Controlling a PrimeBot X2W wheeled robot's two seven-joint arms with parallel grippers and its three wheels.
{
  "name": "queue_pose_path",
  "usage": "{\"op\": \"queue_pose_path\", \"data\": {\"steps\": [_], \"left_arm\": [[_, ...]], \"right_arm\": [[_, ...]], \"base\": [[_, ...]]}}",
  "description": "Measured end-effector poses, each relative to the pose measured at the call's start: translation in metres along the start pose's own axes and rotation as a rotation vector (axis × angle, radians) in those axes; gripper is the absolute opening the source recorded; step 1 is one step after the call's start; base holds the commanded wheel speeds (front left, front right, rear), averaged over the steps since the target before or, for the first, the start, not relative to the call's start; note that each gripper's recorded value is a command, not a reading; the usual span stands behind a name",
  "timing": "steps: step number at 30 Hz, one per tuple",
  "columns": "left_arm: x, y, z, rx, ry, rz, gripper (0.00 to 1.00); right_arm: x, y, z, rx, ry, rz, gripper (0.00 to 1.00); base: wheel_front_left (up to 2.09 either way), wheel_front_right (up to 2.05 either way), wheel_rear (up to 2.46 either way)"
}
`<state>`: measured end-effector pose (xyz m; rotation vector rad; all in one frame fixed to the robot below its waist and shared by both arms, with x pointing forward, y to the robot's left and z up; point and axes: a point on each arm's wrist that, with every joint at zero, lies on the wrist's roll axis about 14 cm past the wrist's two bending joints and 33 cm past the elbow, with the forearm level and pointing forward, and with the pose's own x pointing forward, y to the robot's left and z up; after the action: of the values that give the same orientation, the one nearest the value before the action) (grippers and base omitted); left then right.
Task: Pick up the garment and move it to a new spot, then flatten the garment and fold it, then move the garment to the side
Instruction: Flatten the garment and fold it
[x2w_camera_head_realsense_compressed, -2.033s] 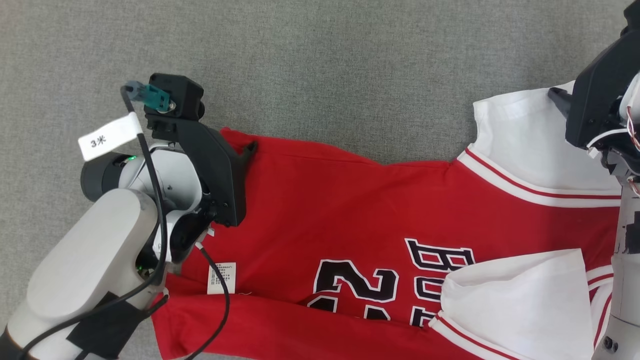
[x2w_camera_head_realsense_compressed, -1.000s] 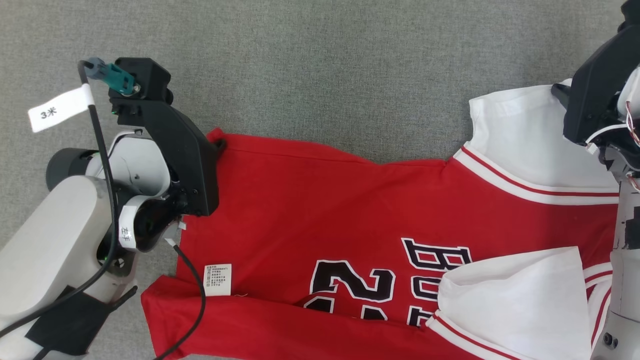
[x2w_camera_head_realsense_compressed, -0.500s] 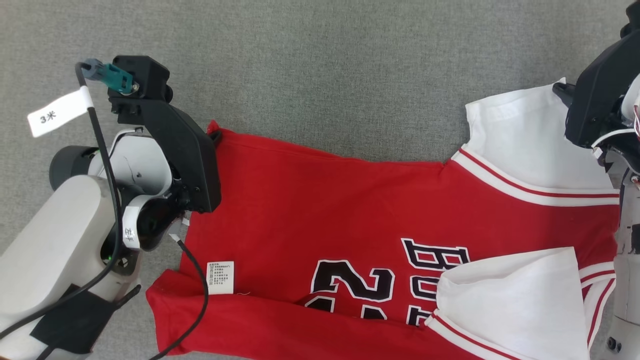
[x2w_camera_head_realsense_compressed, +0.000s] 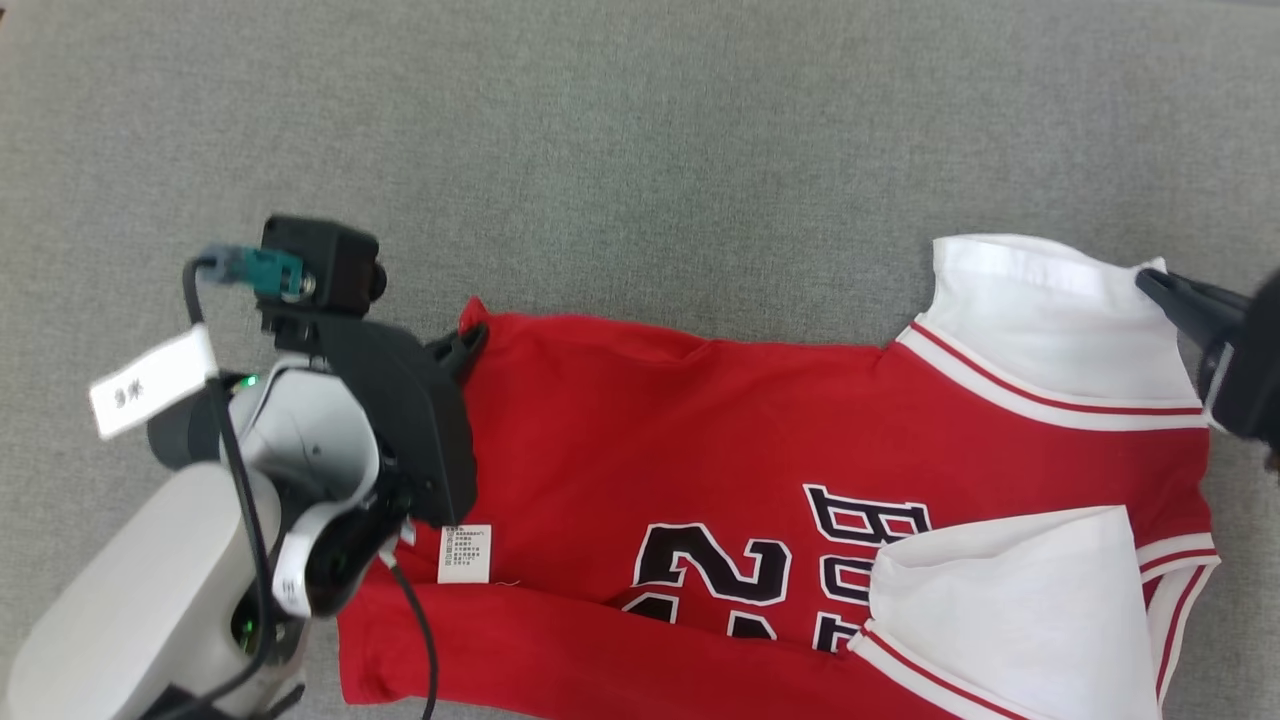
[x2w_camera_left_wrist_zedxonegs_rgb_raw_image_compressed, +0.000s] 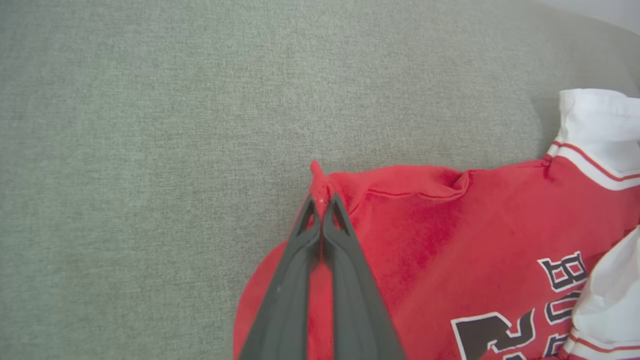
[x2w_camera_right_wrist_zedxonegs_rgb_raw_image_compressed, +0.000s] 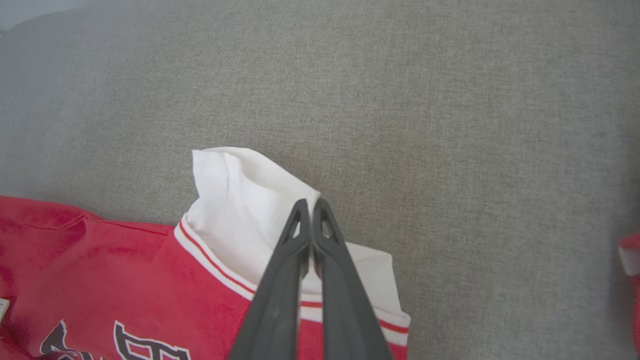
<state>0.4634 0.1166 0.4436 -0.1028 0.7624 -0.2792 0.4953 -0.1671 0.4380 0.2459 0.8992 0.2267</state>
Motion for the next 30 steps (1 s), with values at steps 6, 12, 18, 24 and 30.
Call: {"op": "queue_pose_path", "data": {"steps": [6, 12, 18, 24, 30], "left_arm": [[-0.018, -0.002, -0.002, -0.024, -0.054, 0.002, 0.00], [-0.025, -0.001, -0.012, -0.050, -0.065, 0.010, 0.00], [-0.029, 0.001, -0.026, -0.091, -0.056, 0.018, 0.00], [-0.036, 0.008, -0.039, -0.128, -0.050, 0.045, 0.00], [-0.040, 0.013, -0.054, -0.155, -0.029, 0.063, 0.00]], "right_arm": [[-0.036, -0.001, -0.012, 0.033, -0.048, 0.007, 0.00], [-0.059, 0.004, -0.020, 0.073, -0.090, 0.058, 0.00], [-0.075, 0.000, -0.041, 0.106, -0.055, 0.057, 0.00], [-0.088, -0.007, -0.063, 0.121, 0.003, 0.031, 0.00], [-0.095, -0.014, -0.083, 0.139, 0.053, 0.000, 0.00]], "base": [[0.00, 0.00, 0.00], [0.00, 0.00, 0.00], [0.00, 0.00, 0.00], [0.00, 0.00, 0.00], [0.00, 0.00, 0.00]]}}
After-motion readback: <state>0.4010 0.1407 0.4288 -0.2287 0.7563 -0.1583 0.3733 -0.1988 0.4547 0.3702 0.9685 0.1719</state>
